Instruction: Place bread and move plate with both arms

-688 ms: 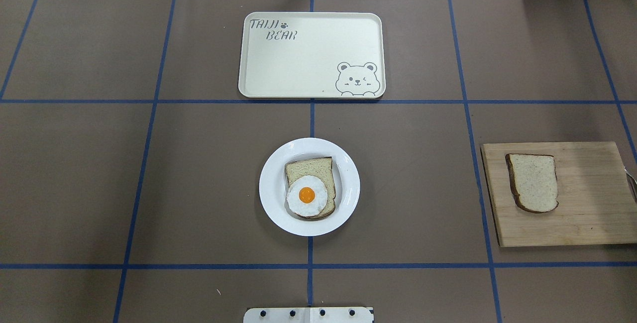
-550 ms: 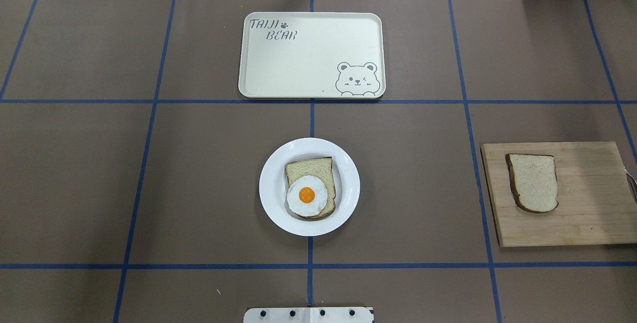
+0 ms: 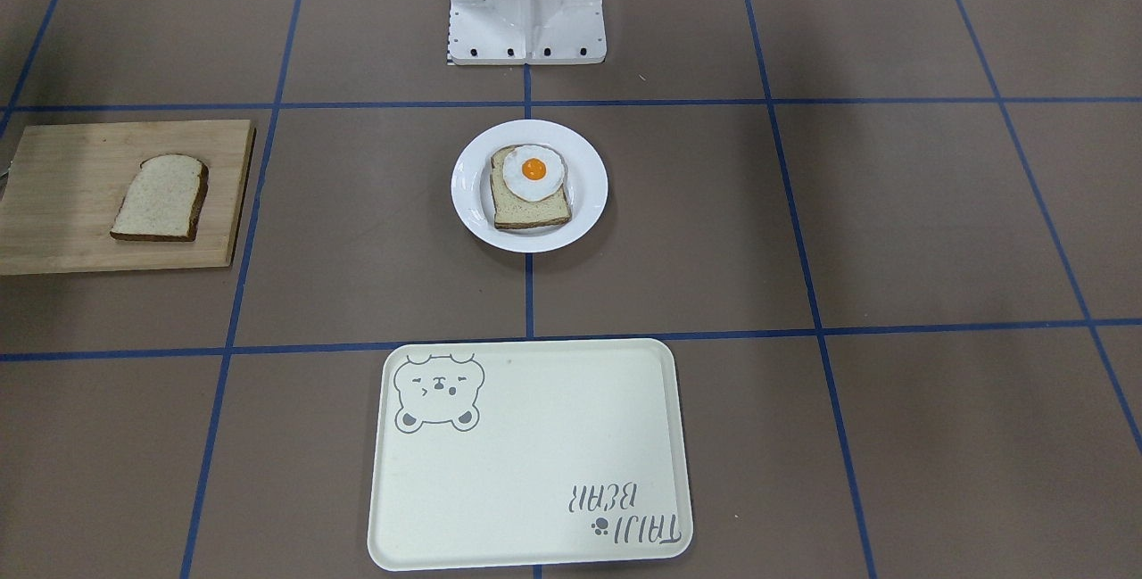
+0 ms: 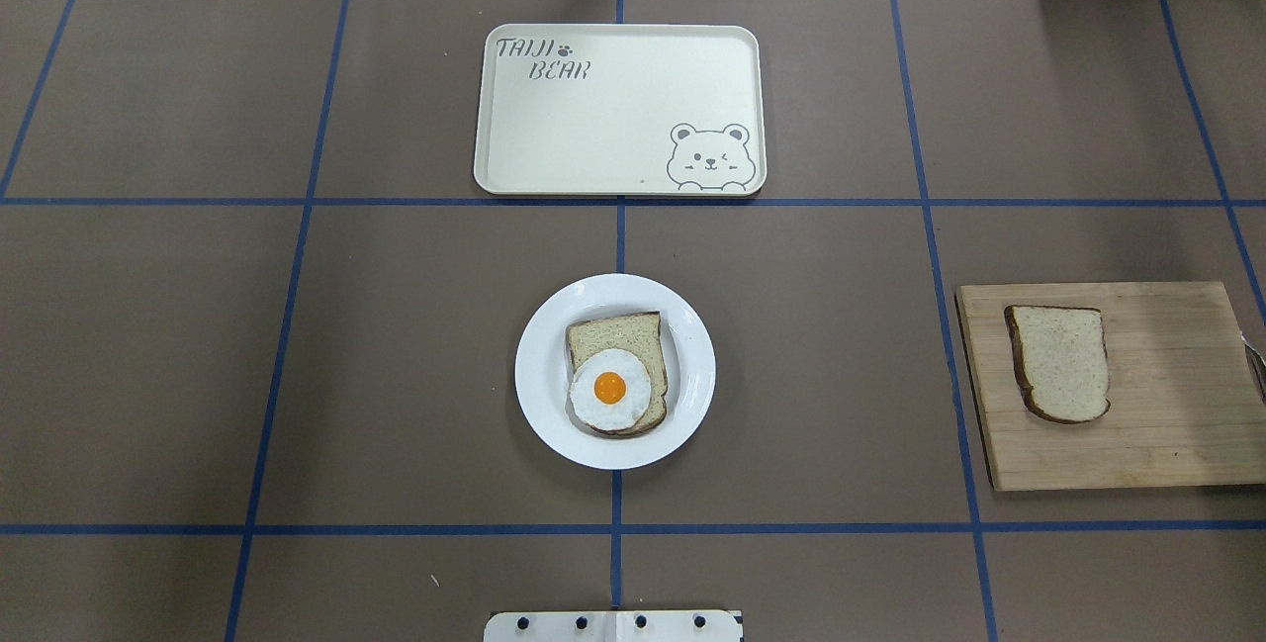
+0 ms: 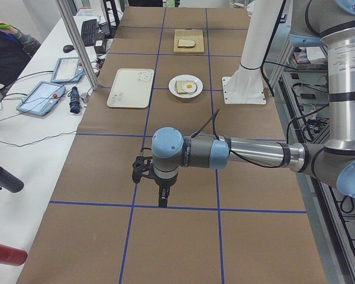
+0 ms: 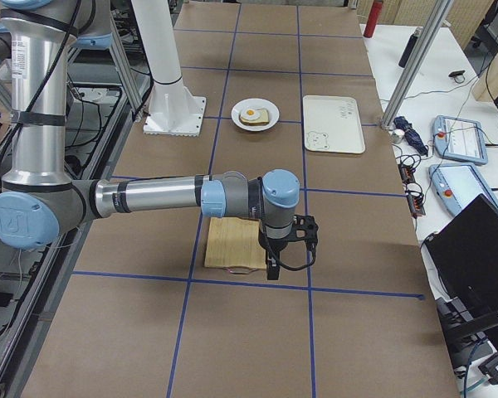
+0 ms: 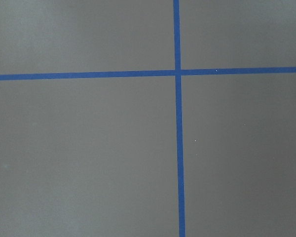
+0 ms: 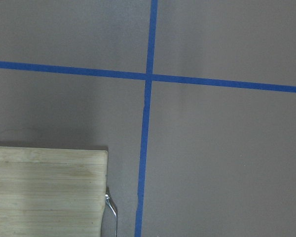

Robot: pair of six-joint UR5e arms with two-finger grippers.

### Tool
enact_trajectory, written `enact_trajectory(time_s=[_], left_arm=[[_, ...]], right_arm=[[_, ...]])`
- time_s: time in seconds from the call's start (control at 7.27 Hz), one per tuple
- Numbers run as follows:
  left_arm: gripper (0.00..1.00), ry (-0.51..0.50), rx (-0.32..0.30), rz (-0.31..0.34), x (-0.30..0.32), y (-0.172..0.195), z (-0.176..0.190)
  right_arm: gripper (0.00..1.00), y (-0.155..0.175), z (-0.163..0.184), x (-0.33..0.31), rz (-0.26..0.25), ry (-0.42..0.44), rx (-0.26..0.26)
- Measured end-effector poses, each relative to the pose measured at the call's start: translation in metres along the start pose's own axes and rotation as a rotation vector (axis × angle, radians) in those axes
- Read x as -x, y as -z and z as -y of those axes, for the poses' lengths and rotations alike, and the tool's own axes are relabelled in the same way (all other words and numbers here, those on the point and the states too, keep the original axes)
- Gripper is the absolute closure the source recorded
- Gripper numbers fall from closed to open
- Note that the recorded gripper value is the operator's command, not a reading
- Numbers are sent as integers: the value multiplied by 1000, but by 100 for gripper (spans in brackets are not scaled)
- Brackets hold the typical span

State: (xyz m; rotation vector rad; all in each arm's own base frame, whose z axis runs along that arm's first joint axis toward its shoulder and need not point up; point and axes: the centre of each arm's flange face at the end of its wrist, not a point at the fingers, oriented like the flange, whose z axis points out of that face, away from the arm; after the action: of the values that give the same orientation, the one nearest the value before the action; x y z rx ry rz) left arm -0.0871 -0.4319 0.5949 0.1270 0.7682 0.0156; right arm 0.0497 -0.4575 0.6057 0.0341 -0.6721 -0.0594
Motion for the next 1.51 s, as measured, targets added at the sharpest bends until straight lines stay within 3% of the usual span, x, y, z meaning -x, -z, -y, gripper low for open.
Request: enact_trajectory(time_s=[0.55,0.83,1.1,1.51], left_arm=[[1,-179,-194,-1,-17,19,54],[1,-215,-227,-29,-21,21,64],[1,-237,-245,-42,-26,25,66],[1,-252,-260,-44,-28,26,66]], right_arm=[[0,41,41,34,10,73,-91],[0,44,45,46,60,115,-130],[0,26,49,86,173,54,-117],[0,-34,22,174,265,-99,-160]])
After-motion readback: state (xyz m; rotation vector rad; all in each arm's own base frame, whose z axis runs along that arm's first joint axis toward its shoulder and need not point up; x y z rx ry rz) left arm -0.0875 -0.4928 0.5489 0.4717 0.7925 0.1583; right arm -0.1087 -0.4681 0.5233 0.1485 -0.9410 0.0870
